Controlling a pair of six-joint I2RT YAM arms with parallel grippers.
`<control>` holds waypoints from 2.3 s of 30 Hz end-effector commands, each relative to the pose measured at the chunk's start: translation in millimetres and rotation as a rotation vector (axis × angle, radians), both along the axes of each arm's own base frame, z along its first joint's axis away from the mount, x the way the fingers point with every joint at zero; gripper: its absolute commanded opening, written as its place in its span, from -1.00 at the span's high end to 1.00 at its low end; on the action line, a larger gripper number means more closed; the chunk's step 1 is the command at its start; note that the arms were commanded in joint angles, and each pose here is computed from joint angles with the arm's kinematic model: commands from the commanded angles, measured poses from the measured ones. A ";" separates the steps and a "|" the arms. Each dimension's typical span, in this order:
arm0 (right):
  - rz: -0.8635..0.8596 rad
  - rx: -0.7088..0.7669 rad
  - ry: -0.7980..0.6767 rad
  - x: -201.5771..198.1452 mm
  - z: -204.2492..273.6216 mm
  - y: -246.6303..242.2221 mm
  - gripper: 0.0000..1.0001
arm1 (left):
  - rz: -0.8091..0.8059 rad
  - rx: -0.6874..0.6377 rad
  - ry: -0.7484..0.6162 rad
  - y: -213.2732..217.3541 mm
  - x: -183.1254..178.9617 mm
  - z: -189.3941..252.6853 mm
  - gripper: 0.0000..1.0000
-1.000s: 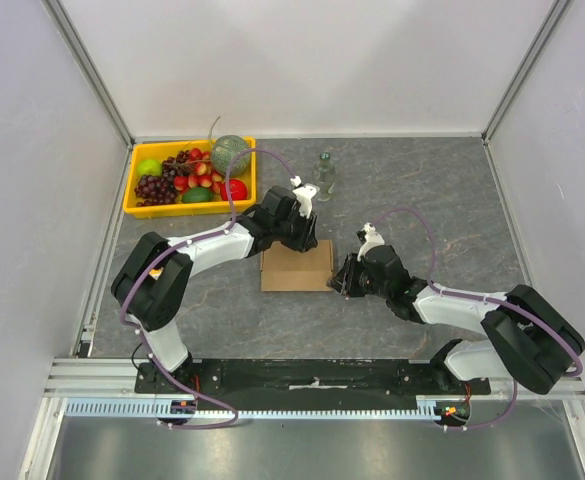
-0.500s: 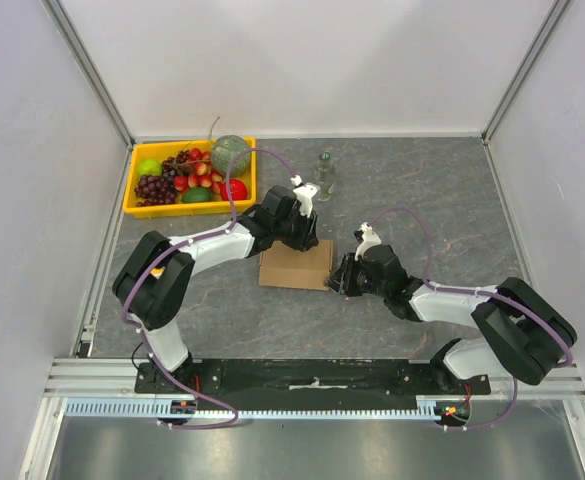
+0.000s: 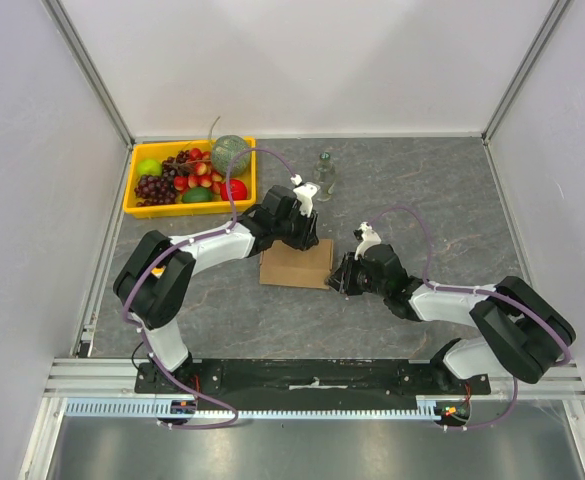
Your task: Fold the paper box
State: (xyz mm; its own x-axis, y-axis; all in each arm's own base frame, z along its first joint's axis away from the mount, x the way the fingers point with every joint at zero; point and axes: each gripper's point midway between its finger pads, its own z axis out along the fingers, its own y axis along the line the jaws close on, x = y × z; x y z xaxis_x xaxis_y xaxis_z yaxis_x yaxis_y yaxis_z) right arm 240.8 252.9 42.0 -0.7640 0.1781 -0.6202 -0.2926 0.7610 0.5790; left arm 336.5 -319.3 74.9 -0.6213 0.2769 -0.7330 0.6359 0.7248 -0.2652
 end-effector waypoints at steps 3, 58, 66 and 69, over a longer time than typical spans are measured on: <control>-0.011 -0.008 -0.057 11.6 5.9 -1.0 0.35 | -0.034 0.070 0.053 6.6 -9.1 -25.1 0.23; 0.031 0.142 0.007 6.6 22.2 19.2 -0.06 | -0.018 0.083 0.110 10.6 -16.7 -41.8 0.29; 0.020 0.115 -0.001 7.1 21.8 11.7 -0.04 | 0.069 0.114 0.108 26.1 -12.8 -38.4 0.31; 0.021 0.113 -0.004 7.2 23.1 11.0 -0.04 | 0.100 0.131 0.117 34.0 -16.3 -39.4 0.32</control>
State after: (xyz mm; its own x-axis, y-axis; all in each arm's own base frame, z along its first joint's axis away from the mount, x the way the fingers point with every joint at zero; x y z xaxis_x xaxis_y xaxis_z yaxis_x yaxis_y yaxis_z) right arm 238.8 263.0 49.6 -0.7981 0.2173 -0.5620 -0.2801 0.6920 0.6653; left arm 344.0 -321.7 73.2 -0.6199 0.2611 -0.7399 0.6266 0.7323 -0.2666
